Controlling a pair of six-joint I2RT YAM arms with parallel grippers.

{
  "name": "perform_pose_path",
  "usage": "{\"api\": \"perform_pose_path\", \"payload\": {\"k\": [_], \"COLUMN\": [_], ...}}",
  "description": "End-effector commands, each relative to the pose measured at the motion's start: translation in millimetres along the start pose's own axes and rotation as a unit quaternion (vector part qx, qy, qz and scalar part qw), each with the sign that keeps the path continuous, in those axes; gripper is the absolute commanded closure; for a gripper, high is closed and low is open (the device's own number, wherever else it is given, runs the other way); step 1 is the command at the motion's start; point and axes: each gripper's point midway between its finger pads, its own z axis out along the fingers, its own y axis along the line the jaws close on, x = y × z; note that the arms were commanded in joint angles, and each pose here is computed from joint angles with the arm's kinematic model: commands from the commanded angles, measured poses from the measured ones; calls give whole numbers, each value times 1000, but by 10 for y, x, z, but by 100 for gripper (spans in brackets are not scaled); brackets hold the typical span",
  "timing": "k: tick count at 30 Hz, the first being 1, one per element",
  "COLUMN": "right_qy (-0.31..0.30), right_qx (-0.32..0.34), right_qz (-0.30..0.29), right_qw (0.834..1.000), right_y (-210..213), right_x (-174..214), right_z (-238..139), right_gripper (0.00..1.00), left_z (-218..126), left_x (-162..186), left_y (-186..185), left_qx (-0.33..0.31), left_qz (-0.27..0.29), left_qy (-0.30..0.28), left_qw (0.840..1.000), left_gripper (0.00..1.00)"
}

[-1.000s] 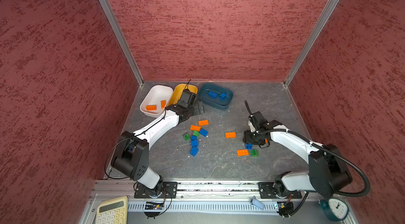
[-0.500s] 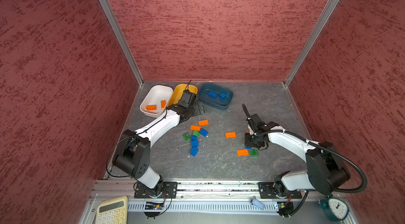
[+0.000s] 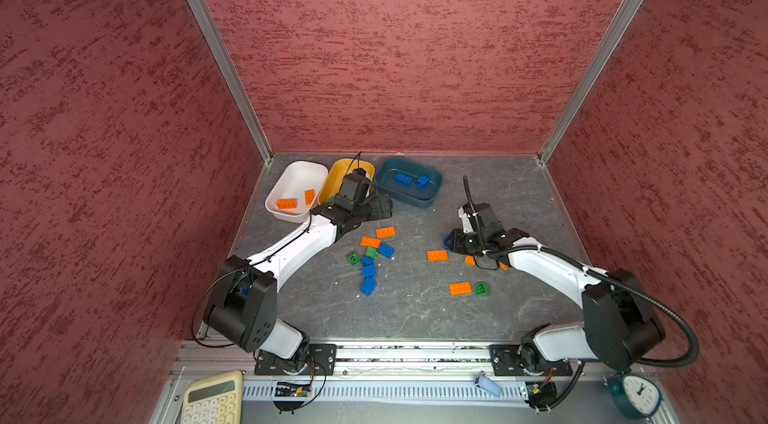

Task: Sort the legos into containers by color
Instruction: 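Carry the blue brick into the teal tub with the right gripper and release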

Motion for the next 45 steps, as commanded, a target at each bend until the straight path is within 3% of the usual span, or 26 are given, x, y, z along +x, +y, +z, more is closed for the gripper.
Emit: {"api": "perform_pose_path", "payload": {"k": [1,9,23,26,28,31,39,45], "right_qy": [-64,-127,-135,-135,-139,-142,-147,-157], "right_qx": [-68,-65,-3,9,20,27,23,68], "right_qz": [0,-10,-78,-77,-71,-72,-108,-84], "right_qw": [996,990,988,988,987,987,983,982], "right_y": [403,586,689,685,663,652,678,284], "right_x": [-473,-1074,-1776,-1875,-1923,-1939,-1731,-1320], "right_z": [81,387,1162,1274,1287,1246,617,112], "right_gripper": [71,71,65,59,48,38,30,23], "left_z": [-105,-130,-212,-225,-236,-241,-246,-168], "left_x": [-9,6,-34,-35,-45,-64,-126,-152], "left_y": [-247,-122,74,101,122,134,120,-16], "left_qx": [48,10,-38,-44,-50,-53,-58,-35], "left_qz": [45,37,16,16,13,11,10,14], "left_qy": [-10,-14,-30,-32,-36,-41,-54,-56], "left_qw": [998,999,999,998,998,998,997,998], "left_gripper": [1,0,1,0,1,1,1,1]}}
